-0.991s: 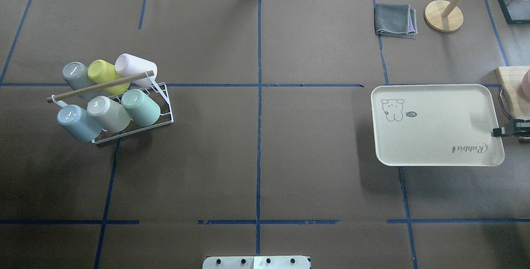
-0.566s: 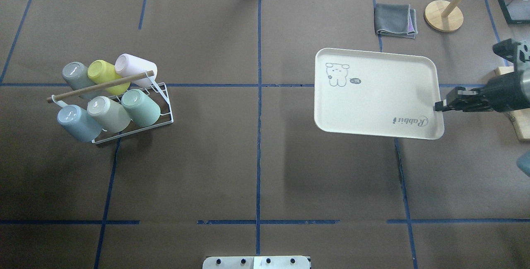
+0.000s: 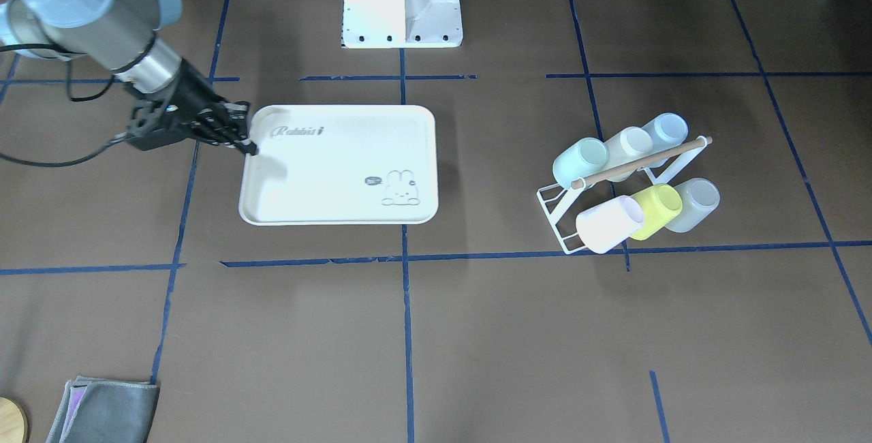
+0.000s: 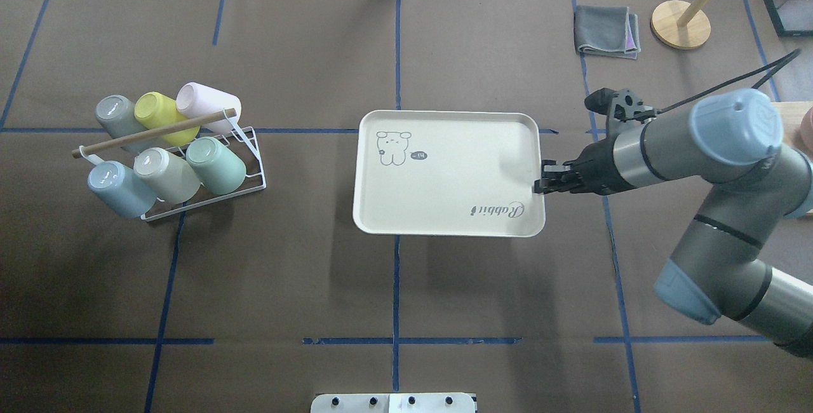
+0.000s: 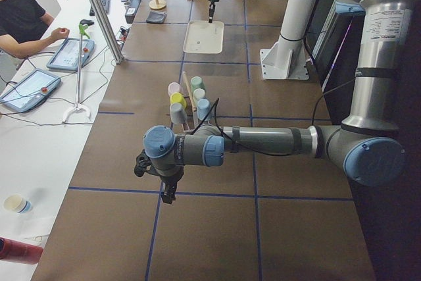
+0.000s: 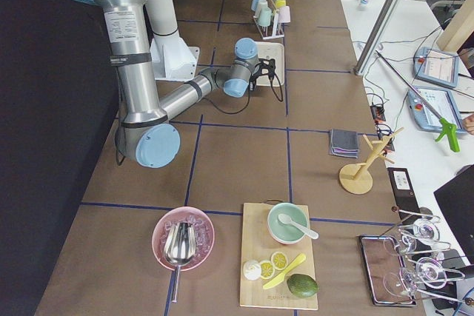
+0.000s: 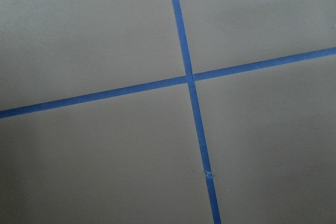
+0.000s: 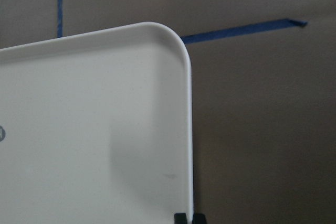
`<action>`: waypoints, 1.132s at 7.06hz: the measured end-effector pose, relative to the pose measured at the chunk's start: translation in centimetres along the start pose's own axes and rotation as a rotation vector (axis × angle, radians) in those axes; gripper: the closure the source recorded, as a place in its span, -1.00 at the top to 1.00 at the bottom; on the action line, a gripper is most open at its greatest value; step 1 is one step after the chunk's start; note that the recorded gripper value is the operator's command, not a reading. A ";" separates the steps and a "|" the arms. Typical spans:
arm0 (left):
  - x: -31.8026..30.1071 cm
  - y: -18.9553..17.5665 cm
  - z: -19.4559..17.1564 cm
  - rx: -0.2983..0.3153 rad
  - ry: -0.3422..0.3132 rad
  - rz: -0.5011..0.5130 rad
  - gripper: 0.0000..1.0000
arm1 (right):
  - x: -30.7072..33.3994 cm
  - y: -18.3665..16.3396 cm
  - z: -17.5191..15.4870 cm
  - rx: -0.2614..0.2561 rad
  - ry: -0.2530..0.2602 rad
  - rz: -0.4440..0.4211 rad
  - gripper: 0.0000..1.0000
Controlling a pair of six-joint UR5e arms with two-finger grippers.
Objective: Pick up and place green cup on tray
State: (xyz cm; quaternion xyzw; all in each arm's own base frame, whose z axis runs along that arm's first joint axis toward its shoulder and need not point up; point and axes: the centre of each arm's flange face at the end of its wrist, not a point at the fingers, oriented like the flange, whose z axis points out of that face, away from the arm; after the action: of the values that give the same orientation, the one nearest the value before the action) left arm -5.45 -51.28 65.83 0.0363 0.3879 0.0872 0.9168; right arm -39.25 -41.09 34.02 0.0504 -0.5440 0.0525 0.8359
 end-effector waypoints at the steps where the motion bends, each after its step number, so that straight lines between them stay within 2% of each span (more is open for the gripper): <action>1: 0.0 0.0 0.0 0.000 0.000 0.000 1.00 | -2.9 2.2 2.4 0.000 0.018 -0.013 -1.00; 4: 0.0 0.0 0.0 -0.001 0.000 0.001 1.00 | -6.2 7.3 7.4 -0.007 0.059 -0.037 -0.93; 6: 0.1 -0.1 0.0 0.001 0.000 0.002 1.00 | -6.3 8.1 8.4 -0.009 0.071 -0.037 0.99; 8: 0.2 -0.2 -0.2 0.004 -0.001 0.006 1.00 | -6.9 7.9 8.2 -0.002 0.060 -0.037 1.00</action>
State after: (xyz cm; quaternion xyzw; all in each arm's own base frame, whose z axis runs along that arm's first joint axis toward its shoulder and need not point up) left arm -5.41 -51.46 65.48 0.0393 0.3875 0.0889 0.9167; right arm -50.54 -34.66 31.20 0.0579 -0.5175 0.0381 0.8529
